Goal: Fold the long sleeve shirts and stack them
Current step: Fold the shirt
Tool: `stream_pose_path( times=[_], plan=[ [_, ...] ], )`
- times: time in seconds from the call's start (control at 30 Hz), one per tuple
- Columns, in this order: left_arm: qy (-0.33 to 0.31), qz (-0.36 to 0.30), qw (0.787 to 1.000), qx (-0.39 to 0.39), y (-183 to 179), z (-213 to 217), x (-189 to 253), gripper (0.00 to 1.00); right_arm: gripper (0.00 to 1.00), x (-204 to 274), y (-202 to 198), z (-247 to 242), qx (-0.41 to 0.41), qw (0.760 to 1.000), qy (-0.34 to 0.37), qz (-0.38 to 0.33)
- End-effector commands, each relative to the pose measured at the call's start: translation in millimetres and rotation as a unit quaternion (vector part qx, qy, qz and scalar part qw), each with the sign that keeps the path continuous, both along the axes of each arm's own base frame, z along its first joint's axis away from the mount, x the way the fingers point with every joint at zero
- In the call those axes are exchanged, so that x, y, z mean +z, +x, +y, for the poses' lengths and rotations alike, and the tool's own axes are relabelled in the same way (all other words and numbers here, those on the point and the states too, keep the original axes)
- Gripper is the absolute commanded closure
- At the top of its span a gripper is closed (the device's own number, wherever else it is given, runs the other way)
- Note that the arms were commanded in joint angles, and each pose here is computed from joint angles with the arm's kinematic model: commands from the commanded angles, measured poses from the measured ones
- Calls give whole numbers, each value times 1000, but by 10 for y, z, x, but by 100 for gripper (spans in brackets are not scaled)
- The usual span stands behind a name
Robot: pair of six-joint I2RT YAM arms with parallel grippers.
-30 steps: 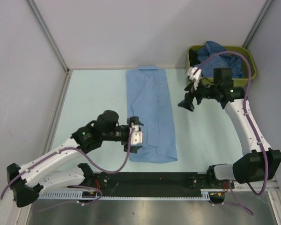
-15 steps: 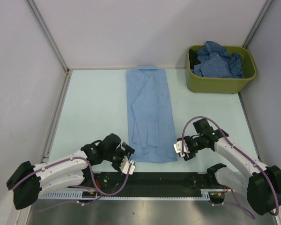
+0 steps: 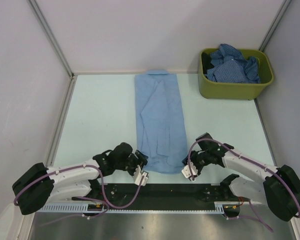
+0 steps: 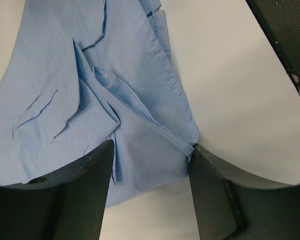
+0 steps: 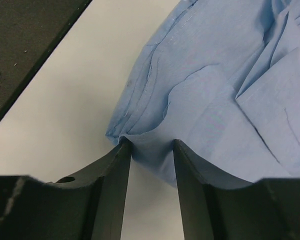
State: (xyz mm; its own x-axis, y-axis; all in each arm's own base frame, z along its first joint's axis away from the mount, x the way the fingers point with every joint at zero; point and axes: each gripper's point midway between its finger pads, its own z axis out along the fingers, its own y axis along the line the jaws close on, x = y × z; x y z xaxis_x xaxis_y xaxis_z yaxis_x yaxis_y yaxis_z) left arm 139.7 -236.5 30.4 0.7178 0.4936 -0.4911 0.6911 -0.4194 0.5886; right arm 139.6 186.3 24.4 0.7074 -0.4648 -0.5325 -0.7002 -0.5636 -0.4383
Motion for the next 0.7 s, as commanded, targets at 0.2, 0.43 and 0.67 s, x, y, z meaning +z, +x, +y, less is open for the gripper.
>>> stream_pose_path(
  times=[0.2, 0.43, 0.67],
  plan=[
    [62, 40, 997, -38, -275, 152, -109, 72, 89, 43, 19, 187, 20, 1000, 8, -7],
    [74, 69, 993, -65, -654, 163, 21, 100, 100, 336, -404, 168, 12, 999, 5, 34],
    [56, 115, 989, -73, -1006, 190, 291, 100, 100, 616, -736, 131, -26, 997, 25, 67]
  ],
)
